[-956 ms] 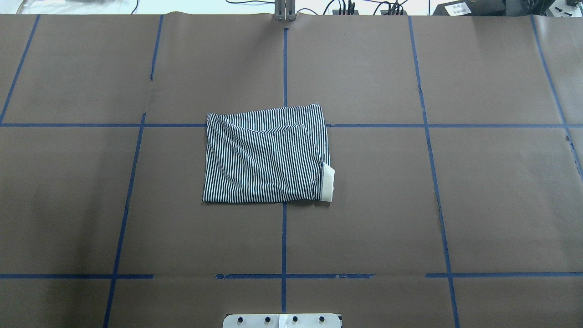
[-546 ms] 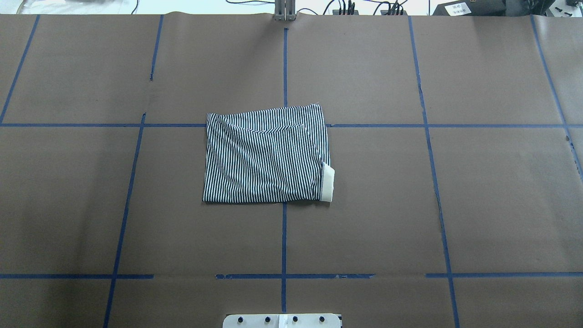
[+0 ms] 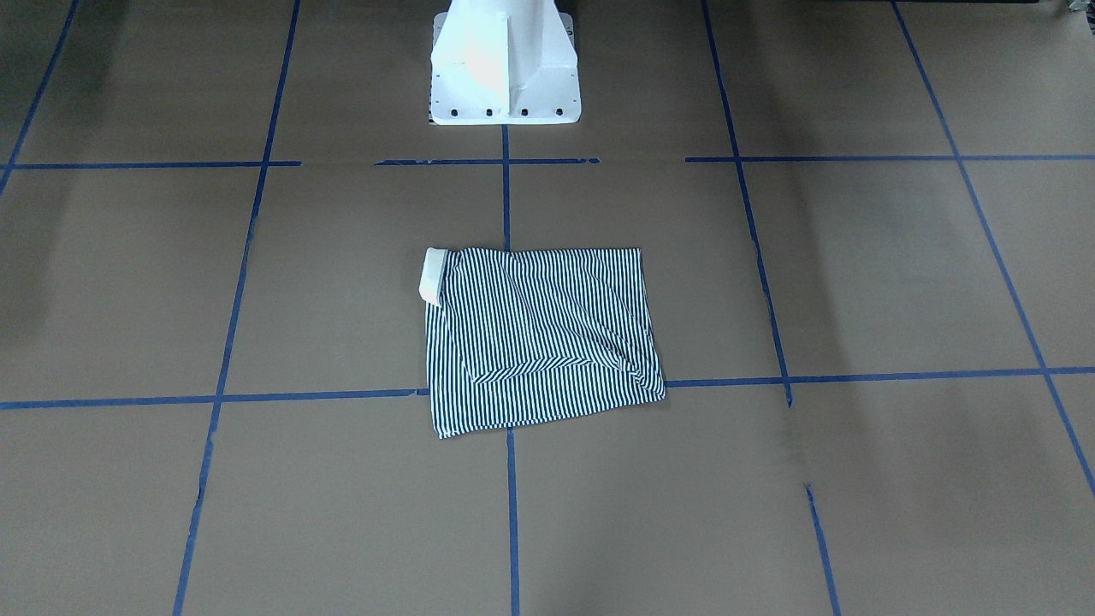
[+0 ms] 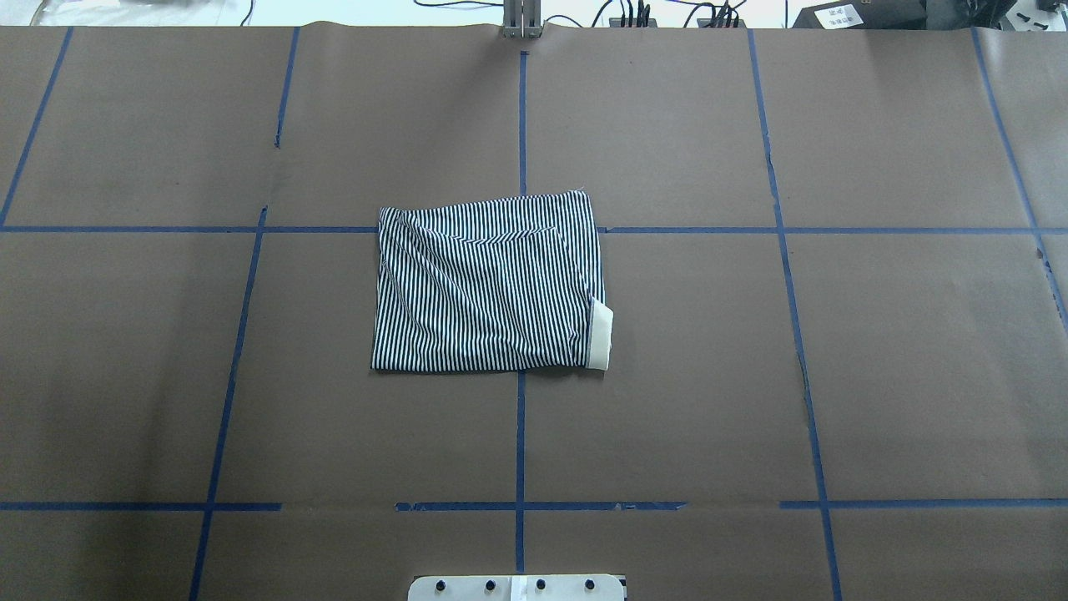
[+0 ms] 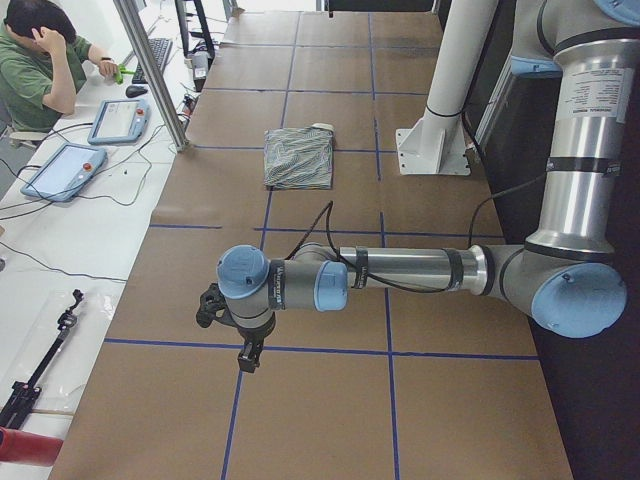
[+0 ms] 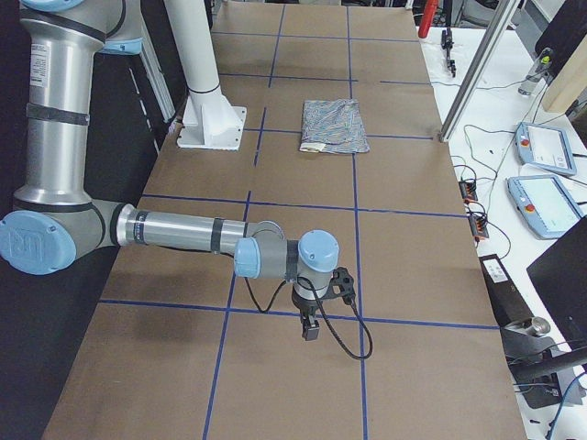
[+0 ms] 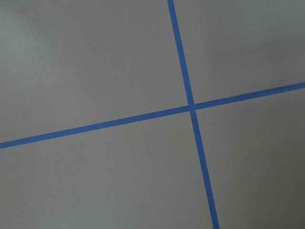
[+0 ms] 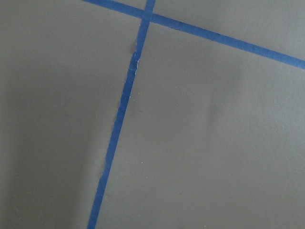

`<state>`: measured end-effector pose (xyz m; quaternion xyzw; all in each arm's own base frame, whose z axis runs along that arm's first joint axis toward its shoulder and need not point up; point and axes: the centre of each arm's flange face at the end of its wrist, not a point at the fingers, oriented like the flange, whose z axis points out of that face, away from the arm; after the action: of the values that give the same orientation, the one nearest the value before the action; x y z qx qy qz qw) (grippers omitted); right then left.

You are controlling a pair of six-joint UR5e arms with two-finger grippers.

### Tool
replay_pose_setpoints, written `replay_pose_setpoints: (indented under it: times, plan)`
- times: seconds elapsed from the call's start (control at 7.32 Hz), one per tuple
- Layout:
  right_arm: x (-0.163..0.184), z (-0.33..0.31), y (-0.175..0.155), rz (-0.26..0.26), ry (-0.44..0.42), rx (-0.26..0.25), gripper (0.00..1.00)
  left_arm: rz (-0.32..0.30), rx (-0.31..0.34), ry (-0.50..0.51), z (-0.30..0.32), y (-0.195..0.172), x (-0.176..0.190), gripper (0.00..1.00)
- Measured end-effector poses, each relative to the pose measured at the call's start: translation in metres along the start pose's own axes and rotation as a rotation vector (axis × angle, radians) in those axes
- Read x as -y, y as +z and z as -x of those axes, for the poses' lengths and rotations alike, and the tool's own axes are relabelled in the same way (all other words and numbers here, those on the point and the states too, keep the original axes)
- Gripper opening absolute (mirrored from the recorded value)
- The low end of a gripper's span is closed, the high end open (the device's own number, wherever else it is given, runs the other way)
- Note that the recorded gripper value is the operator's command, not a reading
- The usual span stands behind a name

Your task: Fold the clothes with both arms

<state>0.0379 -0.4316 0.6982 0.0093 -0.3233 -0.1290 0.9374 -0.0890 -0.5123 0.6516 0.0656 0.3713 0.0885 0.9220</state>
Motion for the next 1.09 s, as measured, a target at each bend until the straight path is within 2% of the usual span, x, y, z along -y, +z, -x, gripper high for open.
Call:
replay_pose_setpoints:
  times: [0.27,0.68,1.09]
  plan:
    - [-0.008,-0.009,0.0,0.0,0.035,0.006,1.0,0.005,-0.004,-0.004,-0.002,0.002,0.0,1.0]
    - [-0.031,-0.035,-0.012,-0.047,0.142,0.064,1.0,0.008,-0.079,-0.044,-0.002,0.009,-0.008,1.0]
    - [-0.038,-0.041,-0.014,-0.057,0.15,0.064,1.0,-0.001,-0.085,-0.04,-0.004,0.008,-0.019,1.0]
